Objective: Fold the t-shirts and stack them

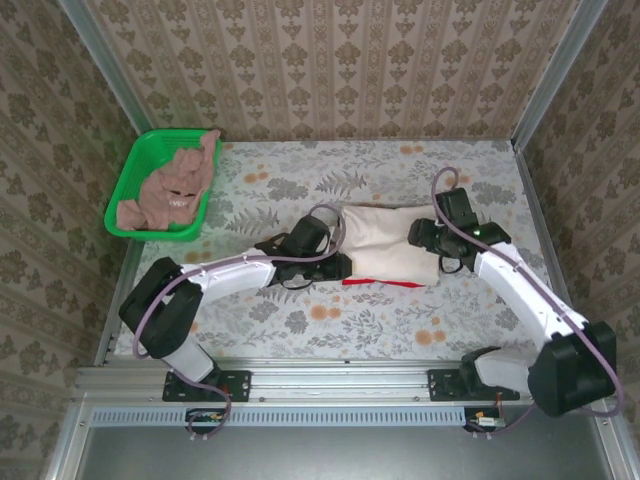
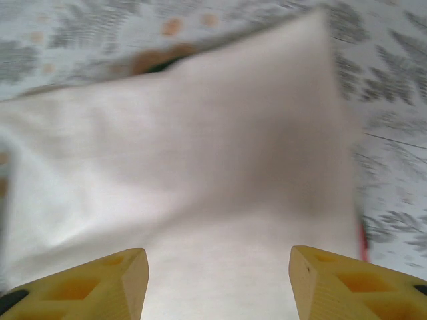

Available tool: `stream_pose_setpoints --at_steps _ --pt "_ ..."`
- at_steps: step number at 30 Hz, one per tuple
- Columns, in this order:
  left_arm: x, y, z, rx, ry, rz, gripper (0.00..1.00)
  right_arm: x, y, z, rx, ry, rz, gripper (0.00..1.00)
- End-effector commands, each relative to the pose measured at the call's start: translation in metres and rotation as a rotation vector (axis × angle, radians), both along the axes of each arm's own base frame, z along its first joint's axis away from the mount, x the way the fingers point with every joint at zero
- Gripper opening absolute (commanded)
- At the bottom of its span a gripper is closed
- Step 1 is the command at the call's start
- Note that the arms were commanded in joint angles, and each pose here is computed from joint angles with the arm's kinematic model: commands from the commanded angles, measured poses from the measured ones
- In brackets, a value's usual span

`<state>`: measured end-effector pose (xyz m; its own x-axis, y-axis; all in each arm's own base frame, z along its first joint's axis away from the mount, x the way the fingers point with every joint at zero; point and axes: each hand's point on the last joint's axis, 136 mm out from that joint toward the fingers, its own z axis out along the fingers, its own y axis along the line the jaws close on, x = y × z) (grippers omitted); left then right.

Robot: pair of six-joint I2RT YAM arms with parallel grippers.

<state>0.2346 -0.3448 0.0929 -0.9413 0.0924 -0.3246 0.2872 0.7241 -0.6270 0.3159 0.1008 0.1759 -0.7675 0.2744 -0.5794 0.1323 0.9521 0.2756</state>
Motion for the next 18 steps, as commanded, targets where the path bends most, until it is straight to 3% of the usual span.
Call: stream_pose_setpoints --at_steps 1,5,12,13,15,18 --pt "0.006 0.008 0.004 0.025 -0.02 0.003 0.43 0.008 0.026 -0.019 -0.023 0.038 0.022 0.58" --pt "0.008 0.023 0.022 0.022 -0.053 0.008 0.49 0.027 0.038 -0.07 -0.113 0.177 0.026 0.61" --pt "0.011 0.091 0.05 0.03 -0.133 0.12 0.72 0.034 0.011 -0.112 -0.305 0.345 -0.004 0.86" --pt "0.011 0.102 0.051 0.036 -0.134 0.14 0.77 0.036 0.006 -0.113 -0.332 0.359 -0.005 0.87" --pt "0.014 0.124 0.057 0.044 -0.153 0.178 1.0 0.043 -0.01 -0.117 -0.392 0.408 -0.02 0.9" --pt "0.019 0.152 0.062 0.045 -0.173 0.238 1.0 0.055 -0.034 -0.12 -0.462 0.45 -0.045 0.91"
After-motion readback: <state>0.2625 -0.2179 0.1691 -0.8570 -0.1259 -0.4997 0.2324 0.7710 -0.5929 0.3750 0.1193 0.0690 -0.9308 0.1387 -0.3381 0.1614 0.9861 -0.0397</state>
